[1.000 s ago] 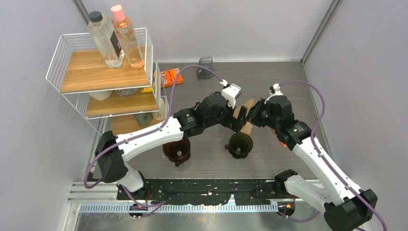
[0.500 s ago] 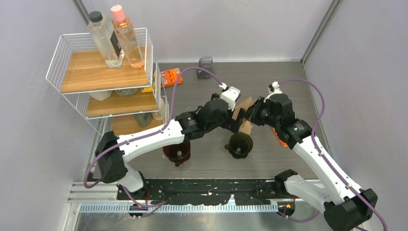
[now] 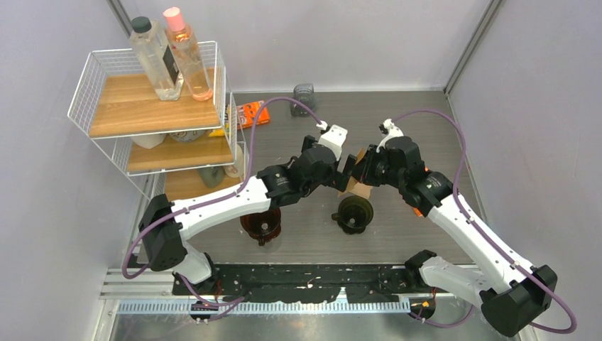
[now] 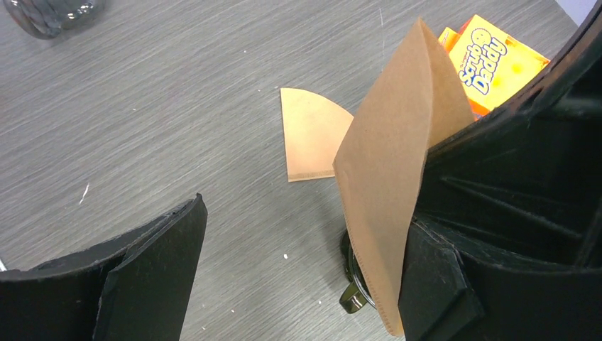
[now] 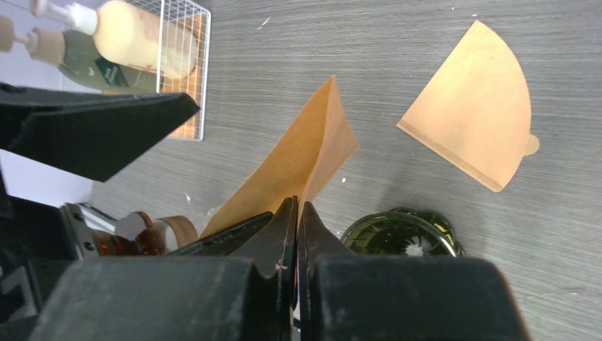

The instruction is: Place the coffee filter in the dripper

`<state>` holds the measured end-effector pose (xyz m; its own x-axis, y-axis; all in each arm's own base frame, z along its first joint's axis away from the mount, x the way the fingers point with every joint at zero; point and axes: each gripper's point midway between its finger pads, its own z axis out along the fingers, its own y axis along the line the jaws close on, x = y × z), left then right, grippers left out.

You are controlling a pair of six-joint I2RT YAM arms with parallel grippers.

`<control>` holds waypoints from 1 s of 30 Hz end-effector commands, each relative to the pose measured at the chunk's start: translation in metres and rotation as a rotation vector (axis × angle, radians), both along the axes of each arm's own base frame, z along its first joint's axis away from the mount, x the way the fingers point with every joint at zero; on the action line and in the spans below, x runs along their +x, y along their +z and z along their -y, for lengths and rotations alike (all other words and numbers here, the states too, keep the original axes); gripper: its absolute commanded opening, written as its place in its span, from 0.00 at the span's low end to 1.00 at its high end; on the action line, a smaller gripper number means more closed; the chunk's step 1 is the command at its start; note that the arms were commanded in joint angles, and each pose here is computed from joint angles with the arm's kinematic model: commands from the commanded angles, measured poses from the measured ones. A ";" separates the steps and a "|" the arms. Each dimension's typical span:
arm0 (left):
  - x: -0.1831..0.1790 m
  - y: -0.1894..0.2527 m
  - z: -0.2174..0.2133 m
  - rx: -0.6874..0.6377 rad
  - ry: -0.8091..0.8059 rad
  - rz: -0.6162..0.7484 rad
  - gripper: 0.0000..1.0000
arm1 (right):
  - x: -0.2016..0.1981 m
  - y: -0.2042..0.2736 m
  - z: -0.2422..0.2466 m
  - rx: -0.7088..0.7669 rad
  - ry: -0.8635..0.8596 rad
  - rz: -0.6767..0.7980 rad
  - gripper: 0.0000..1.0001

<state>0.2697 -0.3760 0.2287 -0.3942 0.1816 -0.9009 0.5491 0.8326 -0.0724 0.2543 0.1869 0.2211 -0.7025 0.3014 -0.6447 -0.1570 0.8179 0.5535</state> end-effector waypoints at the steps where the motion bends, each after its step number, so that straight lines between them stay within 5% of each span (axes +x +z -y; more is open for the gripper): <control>1: 0.011 0.030 0.007 -0.057 0.040 0.050 0.99 | 0.008 0.030 -0.008 -0.039 0.025 0.126 0.05; 11: 0.006 0.024 0.020 -0.043 -0.033 0.021 0.81 | 0.005 0.043 -0.016 -0.051 0.070 0.187 0.05; 21: -0.008 0.027 0.036 -0.132 -0.198 -0.038 0.43 | 0.004 0.047 -0.019 -0.052 0.094 0.199 0.05; 26: 0.002 0.031 0.026 -0.135 -0.151 -0.042 0.10 | 0.005 0.042 -0.015 -0.090 0.094 0.184 0.05; 30: 0.008 0.031 0.013 -0.107 -0.088 -0.022 0.06 | 0.008 0.036 -0.005 -0.158 0.061 0.164 0.05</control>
